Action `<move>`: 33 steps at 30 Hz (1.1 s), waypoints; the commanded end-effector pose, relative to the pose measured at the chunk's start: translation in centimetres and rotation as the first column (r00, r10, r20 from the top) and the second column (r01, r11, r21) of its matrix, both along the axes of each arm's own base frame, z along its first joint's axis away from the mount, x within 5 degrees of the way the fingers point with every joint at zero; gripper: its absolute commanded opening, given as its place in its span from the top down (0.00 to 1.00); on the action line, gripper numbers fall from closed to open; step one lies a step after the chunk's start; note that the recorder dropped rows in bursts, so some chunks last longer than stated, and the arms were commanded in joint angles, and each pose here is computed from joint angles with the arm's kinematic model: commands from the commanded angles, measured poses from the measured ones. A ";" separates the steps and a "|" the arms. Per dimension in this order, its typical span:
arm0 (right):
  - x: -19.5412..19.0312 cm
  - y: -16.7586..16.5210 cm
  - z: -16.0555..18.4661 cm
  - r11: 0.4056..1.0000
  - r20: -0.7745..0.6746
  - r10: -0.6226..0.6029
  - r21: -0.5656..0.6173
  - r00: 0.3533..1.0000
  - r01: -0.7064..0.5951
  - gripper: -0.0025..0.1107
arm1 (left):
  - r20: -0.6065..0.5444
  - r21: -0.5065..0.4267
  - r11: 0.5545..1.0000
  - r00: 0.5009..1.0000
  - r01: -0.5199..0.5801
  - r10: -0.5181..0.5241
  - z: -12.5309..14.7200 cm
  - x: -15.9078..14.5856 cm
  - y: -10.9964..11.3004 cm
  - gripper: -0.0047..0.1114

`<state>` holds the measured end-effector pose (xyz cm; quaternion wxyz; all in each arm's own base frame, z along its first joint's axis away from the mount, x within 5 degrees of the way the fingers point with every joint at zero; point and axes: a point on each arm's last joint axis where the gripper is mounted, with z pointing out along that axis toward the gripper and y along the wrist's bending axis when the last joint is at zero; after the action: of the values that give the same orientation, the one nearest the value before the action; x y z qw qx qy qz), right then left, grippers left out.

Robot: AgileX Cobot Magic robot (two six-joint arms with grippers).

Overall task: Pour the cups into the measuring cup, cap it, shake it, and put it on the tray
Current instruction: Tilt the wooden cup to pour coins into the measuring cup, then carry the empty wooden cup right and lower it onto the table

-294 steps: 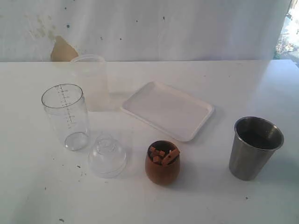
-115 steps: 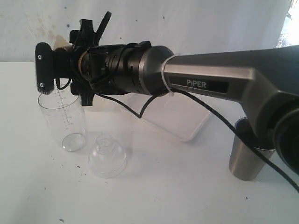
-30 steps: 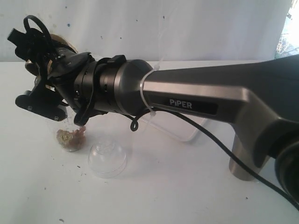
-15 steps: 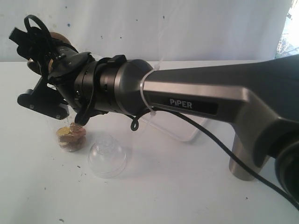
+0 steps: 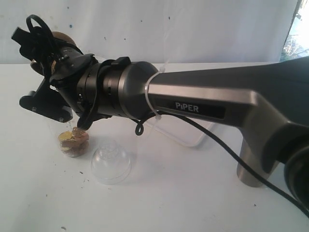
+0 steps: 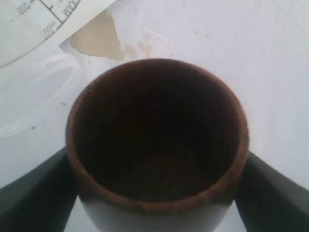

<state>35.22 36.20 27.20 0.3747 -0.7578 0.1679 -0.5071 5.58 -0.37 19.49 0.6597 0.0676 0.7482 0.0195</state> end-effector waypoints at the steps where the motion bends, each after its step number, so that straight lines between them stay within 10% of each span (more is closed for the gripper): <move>1: 0.2 -0.2 0.5 1.000 0.026 -0.020 -0.007 0.999 0.020 0.98 | 0.013 -0.002 1.000 1.000 -0.001 0.001 0.0 0.0 0.0 0.96; 9: 0.0 0.0 0.4 0.978 -0.081 -0.033 0.203 0.996 0.049 0.98 | 0.013 -0.002 1.000 1.000 -0.001 0.001 0.0 0.0 0.0 0.96; 12: -0.4 0.1 1.8 0.865 -0.243 0.053 0.496 0.969 0.077 0.98 | 0.013 -0.002 1.000 1.000 -0.001 0.001 0.0 0.0 0.0 0.96; 16: -0.9 -0.5 4.4 0.807 -0.280 0.189 0.590 0.941 0.014 0.98 | 0.013 -0.002 1.000 1.000 -0.001 0.001 0.0 0.0 0.0 0.96; 22: -3.1 -2.7 9.8 0.542 -0.432 0.572 0.837 0.697 0.074 0.98 | 0.013 -0.002 1.000 1.000 -0.001 0.001 0.0 0.0 0.0 0.96; 33: -2.6 -10.4 14.5 0.209 -0.497 0.711 0.824 0.497 0.526 0.98 | 0.013 -0.002 1.000 1.000 -0.001 0.001 0.0 0.0 0.0 0.96</move>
<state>32.55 28.16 40.89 0.6614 -0.5207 0.5119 0.1714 5.58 -0.37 19.49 0.6597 0.0676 0.7482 0.0195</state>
